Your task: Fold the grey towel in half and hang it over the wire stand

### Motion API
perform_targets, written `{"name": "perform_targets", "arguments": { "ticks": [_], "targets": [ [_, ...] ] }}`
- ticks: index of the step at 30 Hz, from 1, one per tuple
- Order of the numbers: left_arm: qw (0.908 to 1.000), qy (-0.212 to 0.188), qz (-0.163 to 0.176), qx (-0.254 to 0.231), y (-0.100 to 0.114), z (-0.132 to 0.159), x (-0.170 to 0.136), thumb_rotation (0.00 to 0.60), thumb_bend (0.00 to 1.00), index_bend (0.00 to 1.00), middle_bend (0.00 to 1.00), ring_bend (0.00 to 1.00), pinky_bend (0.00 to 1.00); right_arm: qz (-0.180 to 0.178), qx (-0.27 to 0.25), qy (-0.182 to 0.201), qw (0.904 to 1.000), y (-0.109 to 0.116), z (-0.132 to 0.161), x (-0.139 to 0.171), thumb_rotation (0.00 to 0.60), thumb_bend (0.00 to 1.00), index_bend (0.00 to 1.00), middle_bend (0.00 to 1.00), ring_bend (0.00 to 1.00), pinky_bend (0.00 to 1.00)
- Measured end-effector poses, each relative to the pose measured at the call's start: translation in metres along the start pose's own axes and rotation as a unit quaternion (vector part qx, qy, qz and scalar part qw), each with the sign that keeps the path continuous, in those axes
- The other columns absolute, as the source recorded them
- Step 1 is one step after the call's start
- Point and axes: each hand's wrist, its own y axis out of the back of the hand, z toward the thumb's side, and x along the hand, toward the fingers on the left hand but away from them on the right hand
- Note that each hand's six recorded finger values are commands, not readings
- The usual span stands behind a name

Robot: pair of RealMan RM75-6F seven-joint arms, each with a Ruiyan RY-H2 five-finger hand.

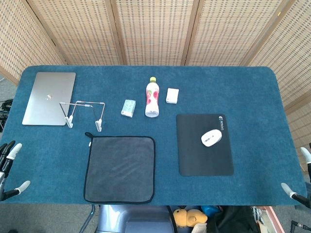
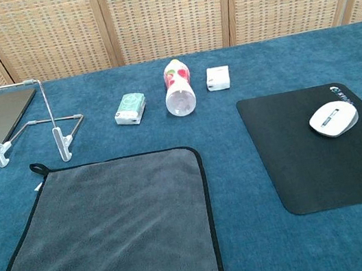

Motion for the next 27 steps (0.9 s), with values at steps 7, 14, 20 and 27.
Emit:
{"name": "perform_targets", "arguments": {
  "ticks": [7, 14, 20, 27],
  "targets": [
    [0.9999, -0.004, -0.010, 0.009, -0.008, 0.003, 0.002, 0.600, 0.15, 0.00, 0.00, 0.00, 0.00, -0.001, 0.002, 0.000, 1.0000, 0.000, -0.001, 0.000, 0.600, 0.00, 0.00, 0.00, 0.00, 0.00],
    [0.9980, -0.062, -0.011, 0.010, -0.017, 0.014, 0.019, 0.600, 0.15, 0.05, 0.00, 0.00, 0.00, 0.002, 0.005, -0.005, 1.0000, -0.002, -0.002, -0.001, 0.600, 0.00, 0.00, 0.00, 0.00, 0.00],
    [0.9854, -0.161, -0.036, 0.040, -0.048, 0.017, 0.048, 0.600, 0.15, 0.23, 0.00, 0.00, 0.00, -0.002, 0.009, -0.015, 0.9998, -0.002, -0.001, -0.005, 0.600, 0.00, 0.00, 0.00, 0.00, 0.00],
    [0.9641, -0.240, -0.075, 0.086, -0.102, 0.016, 0.083, 0.600, 0.18, 0.30, 0.00, 0.00, 0.00, 0.007, 0.018, -0.035, 0.9992, -0.007, -0.004, -0.008, 0.600, 0.00, 0.00, 0.00, 0.00, 0.00]
  ]
}}
